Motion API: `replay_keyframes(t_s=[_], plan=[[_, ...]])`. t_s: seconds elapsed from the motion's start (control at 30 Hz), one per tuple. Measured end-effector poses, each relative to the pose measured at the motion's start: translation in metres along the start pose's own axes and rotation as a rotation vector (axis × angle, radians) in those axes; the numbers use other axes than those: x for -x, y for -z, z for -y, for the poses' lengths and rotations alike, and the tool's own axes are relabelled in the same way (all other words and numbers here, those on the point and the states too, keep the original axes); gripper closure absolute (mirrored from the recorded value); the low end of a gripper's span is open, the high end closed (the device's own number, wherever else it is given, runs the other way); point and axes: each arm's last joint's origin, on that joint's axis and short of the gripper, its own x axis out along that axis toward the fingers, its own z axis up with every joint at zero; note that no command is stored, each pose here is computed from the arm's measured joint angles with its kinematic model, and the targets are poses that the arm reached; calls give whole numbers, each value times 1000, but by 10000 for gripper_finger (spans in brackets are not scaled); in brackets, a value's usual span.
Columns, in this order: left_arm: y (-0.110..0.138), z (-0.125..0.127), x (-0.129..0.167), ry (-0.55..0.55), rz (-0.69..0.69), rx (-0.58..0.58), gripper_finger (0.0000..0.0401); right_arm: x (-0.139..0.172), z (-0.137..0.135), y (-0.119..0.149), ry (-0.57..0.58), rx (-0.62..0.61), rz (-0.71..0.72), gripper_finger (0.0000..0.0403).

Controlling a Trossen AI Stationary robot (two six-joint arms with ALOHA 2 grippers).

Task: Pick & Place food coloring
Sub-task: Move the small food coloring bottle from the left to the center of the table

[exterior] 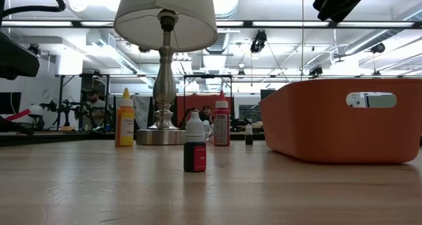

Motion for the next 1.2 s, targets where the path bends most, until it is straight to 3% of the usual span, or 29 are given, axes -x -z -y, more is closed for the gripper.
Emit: replay_keyframes(t_s=[0.23,0.53,0.9,1.2], plan=[[1,2,2,24,13,-9,371,0,0,0,3,0,1,330],[4,16,18,129,59,-45,366,0,0,0,6,0,2,337],[5,49,66,315,97,-259,368,0,0,0,6,0,2,327],[2,81,96,307,153,-416,369,0,0,0,-2,-13,-3,334]])
